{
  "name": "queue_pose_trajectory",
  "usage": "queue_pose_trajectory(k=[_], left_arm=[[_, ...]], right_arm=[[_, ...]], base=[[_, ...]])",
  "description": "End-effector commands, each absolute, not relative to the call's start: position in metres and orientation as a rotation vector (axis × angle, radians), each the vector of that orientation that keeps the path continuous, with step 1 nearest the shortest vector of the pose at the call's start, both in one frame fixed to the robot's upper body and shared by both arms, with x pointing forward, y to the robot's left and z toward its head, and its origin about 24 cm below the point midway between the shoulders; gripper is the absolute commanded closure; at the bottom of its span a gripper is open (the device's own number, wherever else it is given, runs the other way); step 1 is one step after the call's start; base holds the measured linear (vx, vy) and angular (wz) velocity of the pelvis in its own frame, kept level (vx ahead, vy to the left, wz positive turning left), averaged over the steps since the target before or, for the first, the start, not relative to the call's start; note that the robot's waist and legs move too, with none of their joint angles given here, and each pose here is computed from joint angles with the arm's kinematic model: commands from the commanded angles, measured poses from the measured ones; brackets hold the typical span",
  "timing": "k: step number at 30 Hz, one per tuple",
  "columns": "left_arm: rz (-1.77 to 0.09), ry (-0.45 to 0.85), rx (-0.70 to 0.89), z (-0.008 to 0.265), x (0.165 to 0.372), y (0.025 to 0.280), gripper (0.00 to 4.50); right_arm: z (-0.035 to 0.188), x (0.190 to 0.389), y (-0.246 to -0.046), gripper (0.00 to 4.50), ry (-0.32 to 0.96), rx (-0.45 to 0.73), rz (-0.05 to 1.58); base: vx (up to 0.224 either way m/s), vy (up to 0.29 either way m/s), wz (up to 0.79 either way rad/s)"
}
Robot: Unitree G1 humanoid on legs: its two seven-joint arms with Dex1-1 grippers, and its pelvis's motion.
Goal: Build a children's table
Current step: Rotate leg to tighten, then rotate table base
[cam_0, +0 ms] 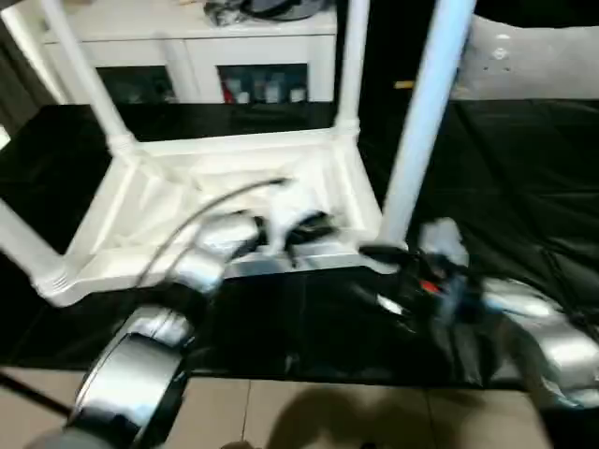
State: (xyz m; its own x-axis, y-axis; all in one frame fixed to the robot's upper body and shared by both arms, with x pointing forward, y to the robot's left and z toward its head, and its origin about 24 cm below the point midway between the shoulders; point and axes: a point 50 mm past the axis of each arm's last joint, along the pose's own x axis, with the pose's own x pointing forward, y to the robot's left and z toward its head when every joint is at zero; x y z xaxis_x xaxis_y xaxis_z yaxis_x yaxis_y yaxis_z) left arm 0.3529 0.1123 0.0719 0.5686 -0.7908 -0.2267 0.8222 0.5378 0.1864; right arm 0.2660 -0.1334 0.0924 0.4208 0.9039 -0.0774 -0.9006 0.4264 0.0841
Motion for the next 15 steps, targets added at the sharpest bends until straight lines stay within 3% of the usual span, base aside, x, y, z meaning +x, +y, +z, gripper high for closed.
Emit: queue_pose_trajectory(k=[1,6,9,12,15], left_arm=[[-0.899,0.105,0.281,0.081,0.355,0.126,3.39],[-0.71,0.152,0.286,0.081,0.346,0.167,3.39],[-0.527,0.193,0.287,0.084,0.331,0.199,3.05],[-0.469,0.183,0.255,0.086,0.316,0.204,2.78],[-0.53,0.157,0.169,0.083,0.298,0.19,2.61]], right_arm=[[0.096,0.272,-0.13,0.06,0.092,0.011,1.096],[0.096,0.285,-0.114,0.06,0.066,0.013,1.008],[0.094,0.293,-0.099,0.0,0.066,-0.005,0.978],[0.091,0.301,-0.087,0.0,0.081,-0.016,0.937],[0.084,0.309,-0.077,0.0,0.115,-0.032,0.868]], base=[[0.0,0.0,0.0],[0.0,0.0,0.0],[0.0,0.0,0.0],[0.0,0.0,0.0],[0.0,0.0,0.0]])
